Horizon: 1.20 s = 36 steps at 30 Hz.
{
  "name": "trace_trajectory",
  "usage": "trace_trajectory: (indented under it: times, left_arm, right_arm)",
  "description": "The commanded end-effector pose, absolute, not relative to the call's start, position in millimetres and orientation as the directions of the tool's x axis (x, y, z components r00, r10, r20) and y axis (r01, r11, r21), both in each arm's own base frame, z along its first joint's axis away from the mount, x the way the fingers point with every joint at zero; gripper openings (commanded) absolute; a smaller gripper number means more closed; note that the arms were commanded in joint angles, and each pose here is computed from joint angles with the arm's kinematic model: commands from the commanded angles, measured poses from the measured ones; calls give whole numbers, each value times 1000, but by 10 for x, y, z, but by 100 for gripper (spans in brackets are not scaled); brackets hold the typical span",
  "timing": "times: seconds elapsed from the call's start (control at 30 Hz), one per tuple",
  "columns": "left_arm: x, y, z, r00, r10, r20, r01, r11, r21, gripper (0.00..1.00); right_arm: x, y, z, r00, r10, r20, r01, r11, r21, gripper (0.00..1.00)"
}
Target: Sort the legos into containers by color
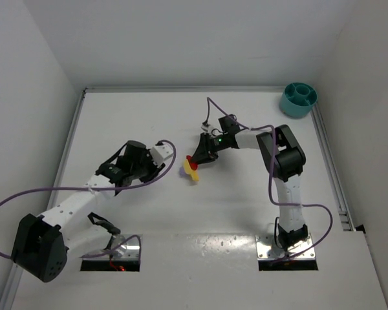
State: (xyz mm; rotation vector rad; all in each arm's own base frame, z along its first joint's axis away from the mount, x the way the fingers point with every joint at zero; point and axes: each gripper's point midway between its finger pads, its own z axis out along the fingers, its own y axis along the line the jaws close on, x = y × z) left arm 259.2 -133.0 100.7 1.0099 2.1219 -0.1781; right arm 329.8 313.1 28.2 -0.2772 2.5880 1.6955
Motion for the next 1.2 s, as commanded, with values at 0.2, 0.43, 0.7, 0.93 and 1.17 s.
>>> trace_trajectory:
  times: [0.2, 0.43, 0.7, 0.93, 1.17]
  left_arm:
    - [2943, -1292, 1198, -534, 375, -758, 574, 819, 1, 0]
    - [3135, -1417, 1454, -671, 117, -732, 532, 764, -365, 0]
    - [3356, -1525, 1893, -781, -232, -580, 370, 575, -729, 0]
    - [3583, -1394, 2246, -731, -432, -528, 216, 587, -780, 0]
    - [3772, -1107, 2181, -623, -551, -555, -28, 725, -689, 0]
  right_arm:
    - [3432, 3122, 599, -937, -109, -333, -345, 446, 826, 71]
    - [3272, 3112, 1224, -856, 14, -517, -481, 347, 805, 74]
    - [3177, 3240, 1716, -834, 165, -526, -474, 273, 837, 76]
    - [3505, 3423, 1682, -759, 89, -645, -532, 487, 693, 76]
    - [3585, 3575, 1778, -680, 30, -733, -572, 604, 556, 74]
